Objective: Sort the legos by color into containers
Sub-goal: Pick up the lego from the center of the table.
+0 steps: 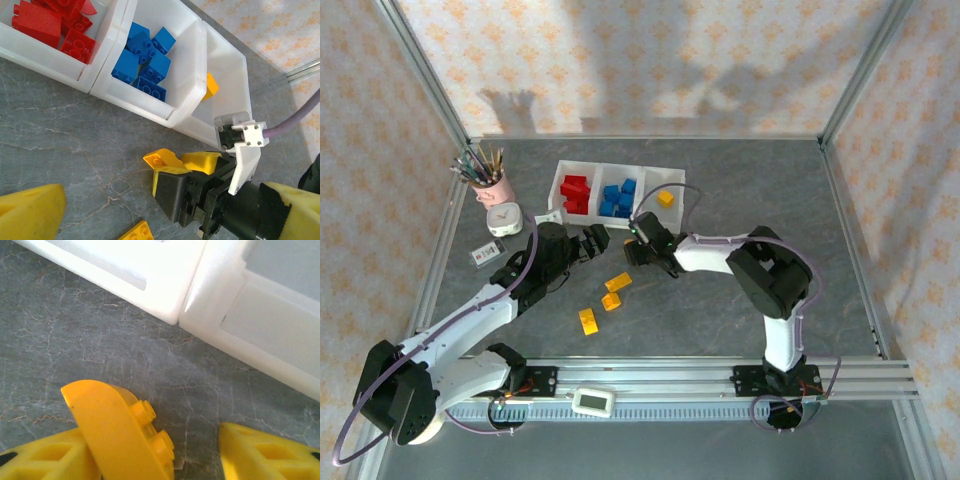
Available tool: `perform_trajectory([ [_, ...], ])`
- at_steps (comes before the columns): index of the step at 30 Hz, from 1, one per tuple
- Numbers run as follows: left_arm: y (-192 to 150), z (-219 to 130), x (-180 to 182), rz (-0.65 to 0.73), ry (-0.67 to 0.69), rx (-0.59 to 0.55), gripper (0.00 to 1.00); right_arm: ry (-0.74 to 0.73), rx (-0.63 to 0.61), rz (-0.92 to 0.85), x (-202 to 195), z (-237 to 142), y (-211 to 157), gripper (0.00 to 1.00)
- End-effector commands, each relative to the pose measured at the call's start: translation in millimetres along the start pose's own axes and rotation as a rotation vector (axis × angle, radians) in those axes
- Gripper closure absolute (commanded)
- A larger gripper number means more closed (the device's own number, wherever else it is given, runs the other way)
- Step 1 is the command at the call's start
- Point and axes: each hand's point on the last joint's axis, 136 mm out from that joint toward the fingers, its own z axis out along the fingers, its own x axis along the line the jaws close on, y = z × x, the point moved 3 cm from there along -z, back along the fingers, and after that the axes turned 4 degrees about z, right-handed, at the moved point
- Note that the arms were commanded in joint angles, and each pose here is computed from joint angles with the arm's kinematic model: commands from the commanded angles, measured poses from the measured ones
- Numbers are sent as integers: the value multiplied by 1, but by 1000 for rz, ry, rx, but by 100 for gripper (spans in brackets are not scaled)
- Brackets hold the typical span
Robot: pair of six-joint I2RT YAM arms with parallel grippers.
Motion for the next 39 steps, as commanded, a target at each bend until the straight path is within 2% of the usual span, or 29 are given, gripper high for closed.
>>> perform_trajectory([
  [1, 3, -3, 6, 1, 27, -24, 1, -11, -10, -24, 3, 5, 5, 46],
  [10, 4, -2, 6, 4, 27, -24, 1, 9, -7, -44, 6, 1, 4, 64],
  [15, 6, -1, 4, 5, 26, -21, 1, 4, -11, -47, 5, -6, 6, 80],
  [20, 8, -4, 2, 6, 20, -25, 1, 6, -24, -35, 1, -21, 5, 89],
  [27, 12, -7, -3, 17, 12, -25, 1, 36, -76, 10, 0, -59, 14, 92],
  [32, 18, -4, -13, 20, -14, -29, 1, -26, -145, 61, -10, -88, 40, 92],
  [39, 30, 6, -27, 37, -36, -36, 1, -156, -180, 174, -43, -88, 85, 92],
])
